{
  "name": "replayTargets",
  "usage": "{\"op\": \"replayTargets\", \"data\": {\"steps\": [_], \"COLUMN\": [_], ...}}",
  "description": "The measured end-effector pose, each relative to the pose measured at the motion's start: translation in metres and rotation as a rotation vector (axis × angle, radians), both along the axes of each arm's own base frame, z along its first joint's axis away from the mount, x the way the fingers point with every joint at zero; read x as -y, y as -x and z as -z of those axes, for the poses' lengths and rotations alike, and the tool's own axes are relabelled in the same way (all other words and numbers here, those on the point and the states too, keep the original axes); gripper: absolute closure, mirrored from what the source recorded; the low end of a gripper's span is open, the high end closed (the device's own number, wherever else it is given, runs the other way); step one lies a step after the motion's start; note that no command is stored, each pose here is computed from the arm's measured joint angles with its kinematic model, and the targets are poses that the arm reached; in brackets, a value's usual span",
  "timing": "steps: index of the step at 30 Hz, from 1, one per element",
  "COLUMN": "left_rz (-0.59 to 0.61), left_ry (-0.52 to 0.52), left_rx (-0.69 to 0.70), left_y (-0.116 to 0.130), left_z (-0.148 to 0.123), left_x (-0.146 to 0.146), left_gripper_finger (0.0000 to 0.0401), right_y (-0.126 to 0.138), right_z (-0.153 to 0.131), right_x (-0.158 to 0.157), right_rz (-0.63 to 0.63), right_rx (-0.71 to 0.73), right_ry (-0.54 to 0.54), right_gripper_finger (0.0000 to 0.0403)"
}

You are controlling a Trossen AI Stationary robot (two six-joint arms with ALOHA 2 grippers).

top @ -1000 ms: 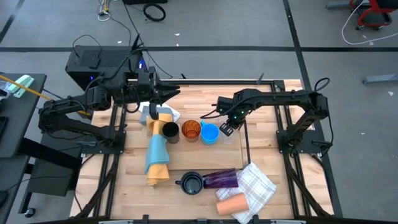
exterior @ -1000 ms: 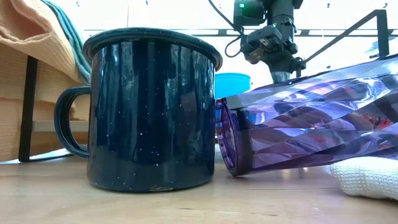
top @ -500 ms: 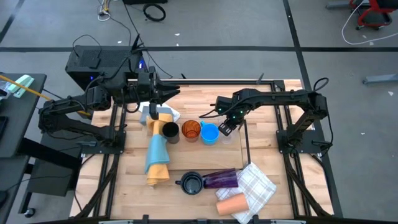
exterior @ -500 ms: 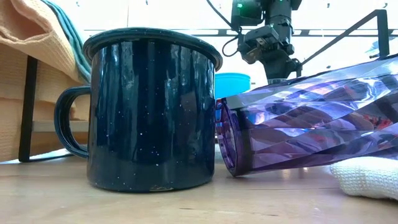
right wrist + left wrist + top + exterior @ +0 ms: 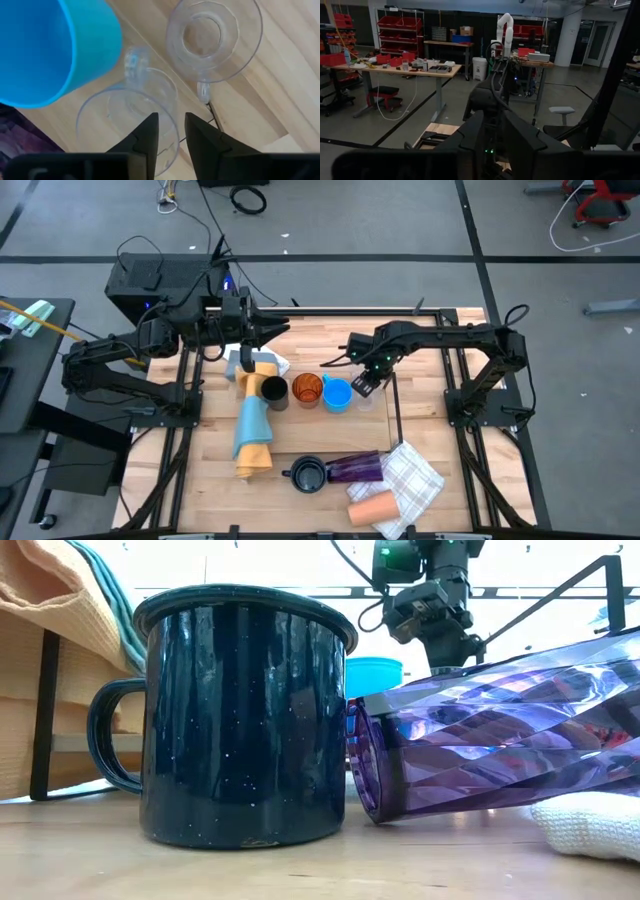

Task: Stack small to large cups/mugs on shelf
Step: Put the transparent mug on the shelf

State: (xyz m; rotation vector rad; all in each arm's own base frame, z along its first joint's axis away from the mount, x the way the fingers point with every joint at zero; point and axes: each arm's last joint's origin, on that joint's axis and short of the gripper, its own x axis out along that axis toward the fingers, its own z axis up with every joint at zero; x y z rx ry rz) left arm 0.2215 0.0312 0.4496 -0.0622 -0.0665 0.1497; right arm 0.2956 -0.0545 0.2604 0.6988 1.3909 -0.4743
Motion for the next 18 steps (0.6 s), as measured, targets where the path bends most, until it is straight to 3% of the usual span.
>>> {"op": "replayTargets", "data": {"steps": [9, 18], "left_rz": [0.0, 0.0], "left_ry": [0.0, 0.0], "left_rx": [0.0, 0.0], "left_y": [0.0, 0.0], "left_z": [0.0, 0.0], "left_x": [0.0, 0.0], "left_gripper_finger": [0.0318, 0.0319], "right_y": [0.0, -0.007], "right_z": [-0.002, -0.033], "right_x": [0.006, 0.019], "right_rz": [-0.001, 0.003], "right_rx": [0.021, 0.138], "right_ry": [-0.022, 0.012], "right_gripper_finger": [0.0286, 0.0274]}}
